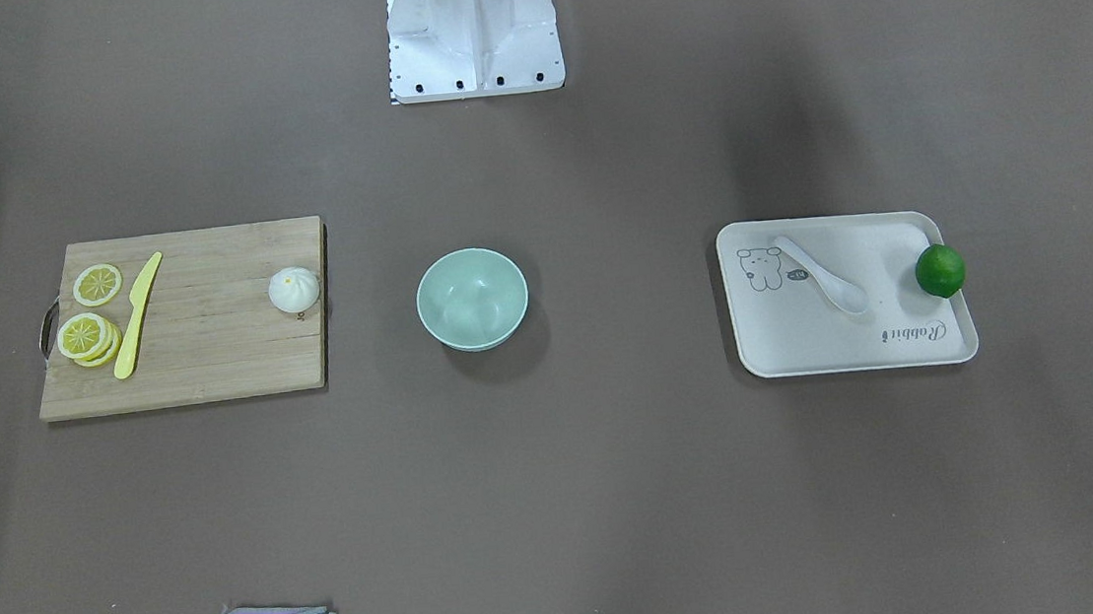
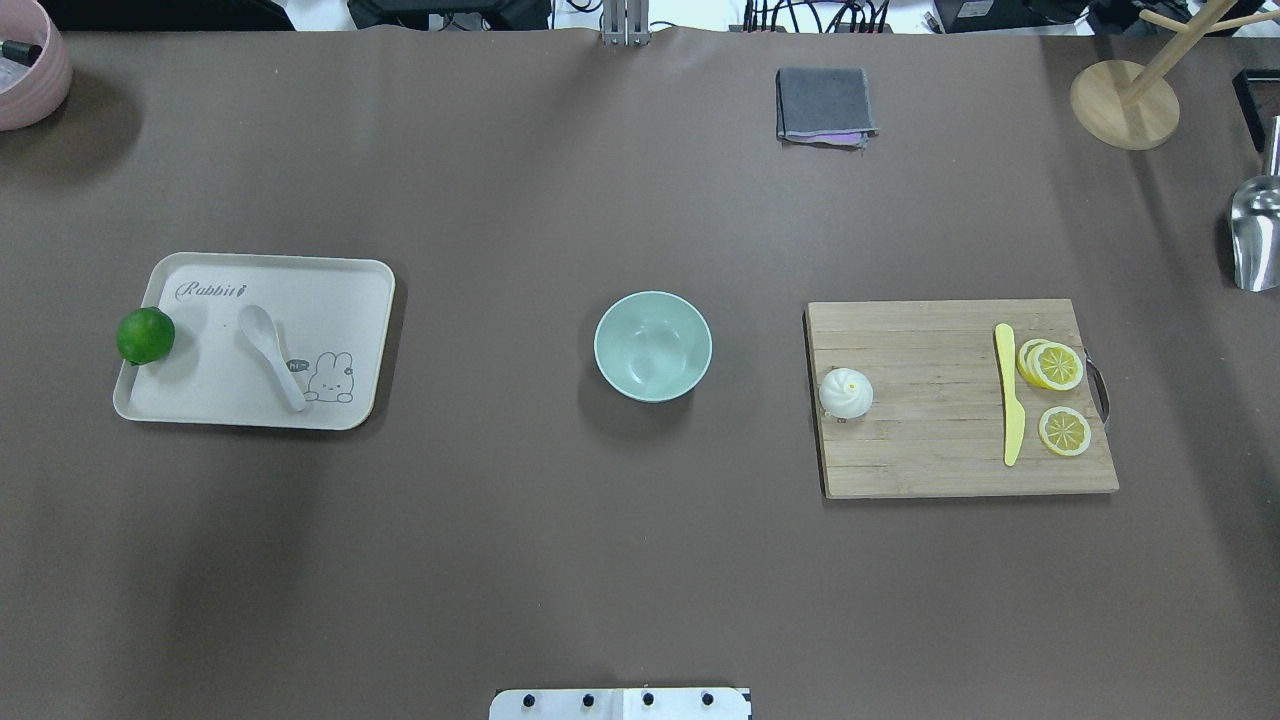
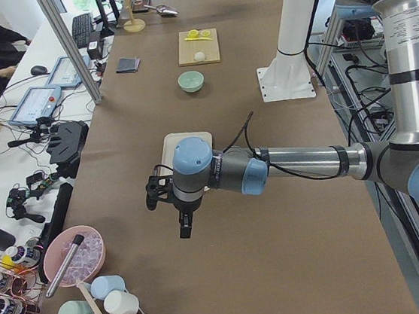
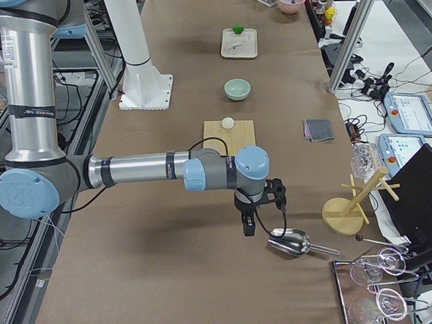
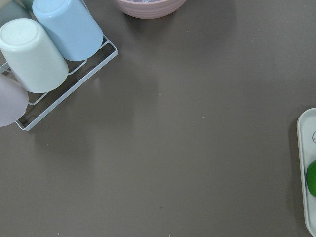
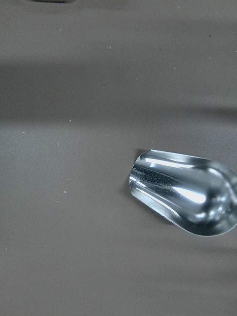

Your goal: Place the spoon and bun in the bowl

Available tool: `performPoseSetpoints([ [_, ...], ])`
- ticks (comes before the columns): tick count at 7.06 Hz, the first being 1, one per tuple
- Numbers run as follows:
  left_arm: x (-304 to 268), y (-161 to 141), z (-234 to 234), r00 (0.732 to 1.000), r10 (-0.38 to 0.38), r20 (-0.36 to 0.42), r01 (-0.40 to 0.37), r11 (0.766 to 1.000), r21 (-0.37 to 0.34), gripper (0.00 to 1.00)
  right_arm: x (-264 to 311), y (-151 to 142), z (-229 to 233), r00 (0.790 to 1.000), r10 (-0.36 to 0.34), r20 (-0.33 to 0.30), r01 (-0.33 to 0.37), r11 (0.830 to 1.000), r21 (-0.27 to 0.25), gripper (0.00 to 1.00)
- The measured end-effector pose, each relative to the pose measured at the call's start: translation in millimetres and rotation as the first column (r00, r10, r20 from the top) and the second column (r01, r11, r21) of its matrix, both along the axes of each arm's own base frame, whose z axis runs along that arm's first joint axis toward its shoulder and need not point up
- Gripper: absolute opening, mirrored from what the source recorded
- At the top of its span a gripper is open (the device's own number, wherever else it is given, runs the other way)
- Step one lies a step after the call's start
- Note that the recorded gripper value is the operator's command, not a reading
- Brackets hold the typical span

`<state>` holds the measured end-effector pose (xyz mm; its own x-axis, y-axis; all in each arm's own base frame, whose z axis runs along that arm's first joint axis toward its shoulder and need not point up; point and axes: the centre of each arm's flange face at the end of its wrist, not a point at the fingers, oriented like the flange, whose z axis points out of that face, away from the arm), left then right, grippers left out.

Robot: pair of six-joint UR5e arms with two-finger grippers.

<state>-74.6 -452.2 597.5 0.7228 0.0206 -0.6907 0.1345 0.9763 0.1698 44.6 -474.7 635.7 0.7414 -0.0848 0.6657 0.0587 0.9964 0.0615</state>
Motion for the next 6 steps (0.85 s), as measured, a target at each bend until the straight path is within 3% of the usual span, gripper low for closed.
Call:
performPoseSetpoints([
  [6,0.0,-0.6,-2.0,1.000,-0.002,-0.001,0.002,1.000,0.000,0.98,-0.2,0.7,-0.8,1.000,0.001,-0.002,-0.001,1.000,0.002,1.00],
])
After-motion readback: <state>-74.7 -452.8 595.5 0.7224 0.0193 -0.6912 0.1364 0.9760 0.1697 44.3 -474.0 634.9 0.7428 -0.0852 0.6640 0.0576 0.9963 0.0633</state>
